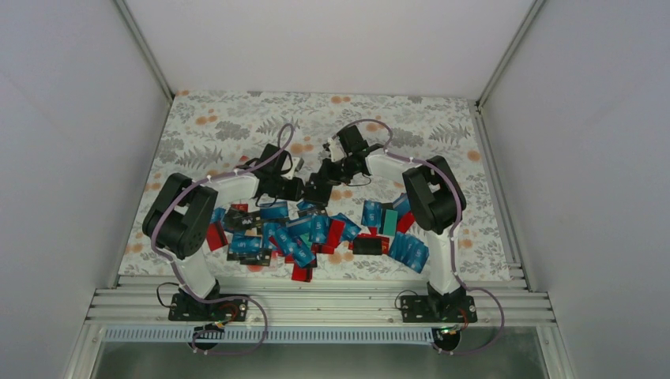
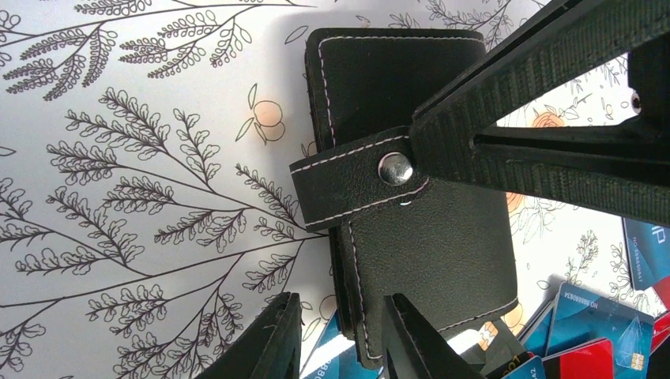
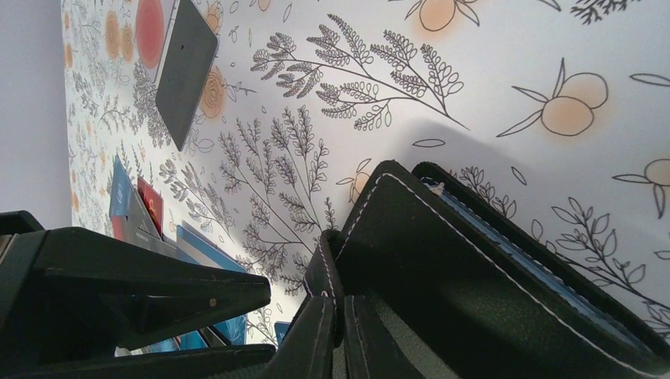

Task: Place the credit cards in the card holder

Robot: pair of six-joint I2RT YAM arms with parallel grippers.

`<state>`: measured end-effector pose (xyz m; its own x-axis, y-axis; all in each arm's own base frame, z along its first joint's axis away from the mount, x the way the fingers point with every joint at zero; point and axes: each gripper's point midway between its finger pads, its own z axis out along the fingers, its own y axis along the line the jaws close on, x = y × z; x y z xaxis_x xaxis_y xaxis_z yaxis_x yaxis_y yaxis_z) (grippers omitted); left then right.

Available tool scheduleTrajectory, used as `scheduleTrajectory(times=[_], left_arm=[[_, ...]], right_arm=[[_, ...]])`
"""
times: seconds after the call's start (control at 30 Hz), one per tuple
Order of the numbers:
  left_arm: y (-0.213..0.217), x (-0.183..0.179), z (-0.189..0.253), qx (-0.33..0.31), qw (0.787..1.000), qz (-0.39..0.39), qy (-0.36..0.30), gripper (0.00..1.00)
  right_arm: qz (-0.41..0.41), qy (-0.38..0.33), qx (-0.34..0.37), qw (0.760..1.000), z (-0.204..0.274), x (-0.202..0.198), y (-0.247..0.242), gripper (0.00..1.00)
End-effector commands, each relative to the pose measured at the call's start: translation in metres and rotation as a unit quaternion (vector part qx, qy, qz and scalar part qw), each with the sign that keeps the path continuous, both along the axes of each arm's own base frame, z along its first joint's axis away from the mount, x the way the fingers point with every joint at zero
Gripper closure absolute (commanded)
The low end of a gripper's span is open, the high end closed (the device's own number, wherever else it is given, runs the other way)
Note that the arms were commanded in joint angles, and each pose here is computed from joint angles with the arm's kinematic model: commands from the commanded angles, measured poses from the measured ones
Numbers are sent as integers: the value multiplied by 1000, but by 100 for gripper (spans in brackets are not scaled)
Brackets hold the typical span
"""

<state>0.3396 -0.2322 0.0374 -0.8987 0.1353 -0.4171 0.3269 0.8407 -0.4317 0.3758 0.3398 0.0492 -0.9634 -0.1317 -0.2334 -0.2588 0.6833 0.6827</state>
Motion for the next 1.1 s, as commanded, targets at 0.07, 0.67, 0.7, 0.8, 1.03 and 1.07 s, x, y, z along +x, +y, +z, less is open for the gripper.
scheduleTrajectory(times=[0.07, 0.67, 0.7, 0.8, 1.03, 1.07], left_arm=[[-7, 7, 3, -8, 1000, -5, -10, 74], [-3, 11, -9, 13, 1000, 13, -3, 80], [-2, 12, -9, 15, 1000, 15, -2, 80], [-1, 11, -11, 20, 1000, 17, -1, 80], [0, 12, -11, 21, 1000, 20, 0, 81], [0, 11, -11, 21, 1000, 19, 0, 81]], right_arm=[[10, -3, 1, 1000, 0, 1, 8, 95], [-15, 25, -30, 999, 5, -14, 2, 96], [-15, 25, -31, 999, 5, -14, 2, 96], [-16, 23, -32, 999, 7, -15, 1, 96], [-19, 18, -33, 999, 14, -15, -1, 96], [-19, 18, -33, 999, 14, -15, -1, 96]])
